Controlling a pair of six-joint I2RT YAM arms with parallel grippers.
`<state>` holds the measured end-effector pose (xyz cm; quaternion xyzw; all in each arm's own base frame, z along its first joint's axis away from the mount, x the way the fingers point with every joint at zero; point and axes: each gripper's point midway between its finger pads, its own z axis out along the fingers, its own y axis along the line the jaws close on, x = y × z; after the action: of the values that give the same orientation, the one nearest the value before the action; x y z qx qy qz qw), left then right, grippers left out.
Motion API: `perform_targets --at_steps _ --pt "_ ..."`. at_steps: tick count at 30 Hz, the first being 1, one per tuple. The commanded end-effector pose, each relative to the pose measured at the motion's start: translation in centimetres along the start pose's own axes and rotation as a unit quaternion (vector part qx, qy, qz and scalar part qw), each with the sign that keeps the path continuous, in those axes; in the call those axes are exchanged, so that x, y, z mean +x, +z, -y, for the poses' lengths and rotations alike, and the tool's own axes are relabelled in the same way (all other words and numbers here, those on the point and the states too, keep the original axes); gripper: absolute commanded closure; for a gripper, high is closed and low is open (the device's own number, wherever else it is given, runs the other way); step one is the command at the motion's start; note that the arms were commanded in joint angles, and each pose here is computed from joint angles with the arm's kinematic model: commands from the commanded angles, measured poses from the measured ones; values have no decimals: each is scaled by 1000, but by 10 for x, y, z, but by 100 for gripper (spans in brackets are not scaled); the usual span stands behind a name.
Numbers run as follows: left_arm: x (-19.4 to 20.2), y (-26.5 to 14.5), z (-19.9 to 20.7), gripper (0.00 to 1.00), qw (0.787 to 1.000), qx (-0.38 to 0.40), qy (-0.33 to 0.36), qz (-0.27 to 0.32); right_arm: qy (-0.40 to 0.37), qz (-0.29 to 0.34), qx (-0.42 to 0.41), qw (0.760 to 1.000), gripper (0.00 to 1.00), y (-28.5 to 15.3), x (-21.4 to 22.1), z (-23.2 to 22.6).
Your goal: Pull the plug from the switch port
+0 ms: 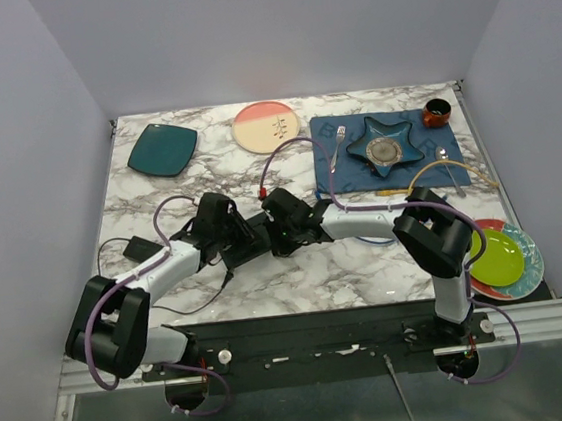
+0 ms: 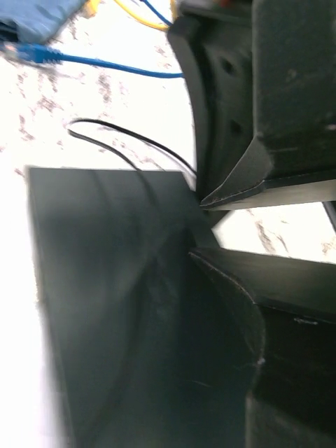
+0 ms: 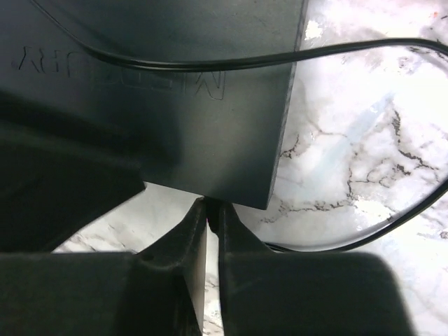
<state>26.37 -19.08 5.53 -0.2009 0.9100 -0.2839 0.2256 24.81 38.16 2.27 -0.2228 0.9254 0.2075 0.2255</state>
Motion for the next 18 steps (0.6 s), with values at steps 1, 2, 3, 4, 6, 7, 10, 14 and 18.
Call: perform_targets --at_steps 1,2,3,4,6,7,10,14,18 --pt "-10 11 -3 59 999 -28 16 8 -8 -20 40 999 70 -9 16 13" --pt "-10 12 -5 59 999 -30 15 7 -10 -16 50 999 65 -9 15 16" --pt "-9 13 -7 59 999 -34 14 6 -9 -15 56 998 64 -10 14 19" --pt "-8 14 -9 59 999 -35 13 5 -12 -11 59 998 63 -10 11 18" --pt "-7 14 -11 59 999 -37 11 6 -14 -6 69 997 61 -9 8 22" --pt "-6 13 -11 59 999 -36 12 5 -16 -5 70 997 61 -9 7 22" --pt "-5 13 -12 59 999 -37 12 4 -16 2 84 996 61 -7 2 25" --pt "-4 12 -13 59 999 -35 12 3 -19 15 103 994 63 -5 -6 31" --pt "-3 11 -13 59 999 -34 11 3 -21 28 104 994 65 -4 -16 28"
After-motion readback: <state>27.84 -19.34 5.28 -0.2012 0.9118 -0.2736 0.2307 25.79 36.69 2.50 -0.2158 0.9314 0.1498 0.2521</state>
